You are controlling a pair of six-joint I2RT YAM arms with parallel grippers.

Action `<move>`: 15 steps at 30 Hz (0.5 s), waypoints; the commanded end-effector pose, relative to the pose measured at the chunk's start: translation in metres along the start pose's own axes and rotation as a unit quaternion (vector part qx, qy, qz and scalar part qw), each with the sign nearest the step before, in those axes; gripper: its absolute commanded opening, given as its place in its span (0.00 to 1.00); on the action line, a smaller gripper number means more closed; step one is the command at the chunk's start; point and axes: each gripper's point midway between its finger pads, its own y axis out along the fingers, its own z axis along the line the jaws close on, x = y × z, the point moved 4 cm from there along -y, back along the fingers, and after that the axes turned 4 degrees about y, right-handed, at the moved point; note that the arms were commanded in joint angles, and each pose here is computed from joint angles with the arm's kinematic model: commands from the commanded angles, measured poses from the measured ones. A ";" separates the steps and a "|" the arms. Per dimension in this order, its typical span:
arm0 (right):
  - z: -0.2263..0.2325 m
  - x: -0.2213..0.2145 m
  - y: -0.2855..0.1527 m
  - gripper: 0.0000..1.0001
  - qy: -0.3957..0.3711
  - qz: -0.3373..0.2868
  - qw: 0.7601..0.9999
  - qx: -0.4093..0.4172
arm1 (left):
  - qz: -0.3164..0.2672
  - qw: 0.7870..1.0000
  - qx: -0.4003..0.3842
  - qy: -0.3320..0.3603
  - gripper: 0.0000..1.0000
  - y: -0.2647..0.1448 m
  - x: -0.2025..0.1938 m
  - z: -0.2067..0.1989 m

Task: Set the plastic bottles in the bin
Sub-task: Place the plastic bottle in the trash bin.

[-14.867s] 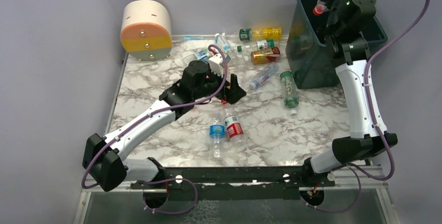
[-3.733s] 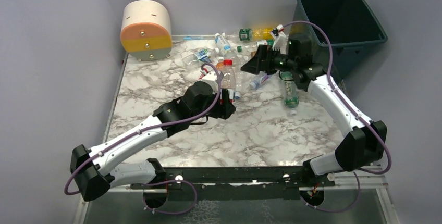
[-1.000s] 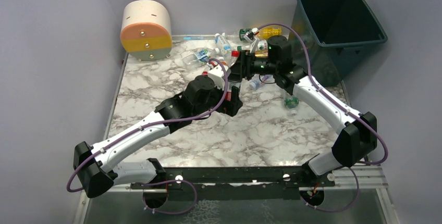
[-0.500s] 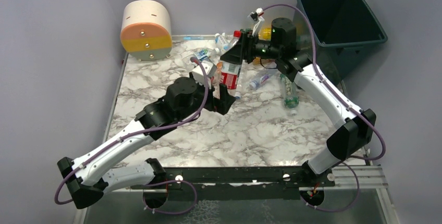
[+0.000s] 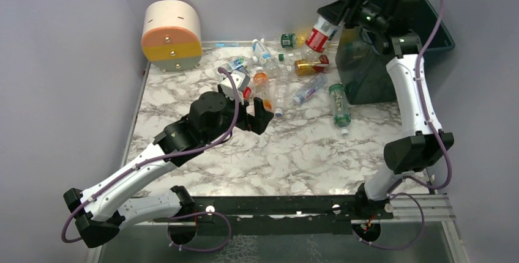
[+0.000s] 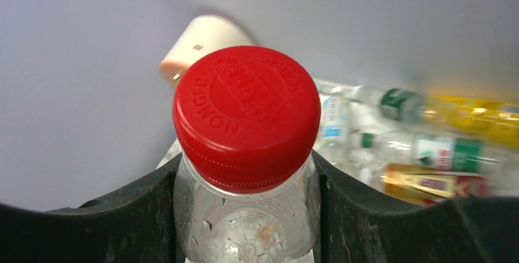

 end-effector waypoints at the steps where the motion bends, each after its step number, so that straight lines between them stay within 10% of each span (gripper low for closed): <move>1: -0.022 0.049 -0.036 0.52 -0.029 -0.085 0.992 -0.091 | 0.009 1.000 -0.001 -0.002 0.99 0.002 -0.007 0.000; 15: -0.064 0.138 -0.114 0.48 -0.111 -0.301 0.899 -0.299 | 0.034 0.999 -0.019 -0.008 0.99 0.014 -0.022 -0.005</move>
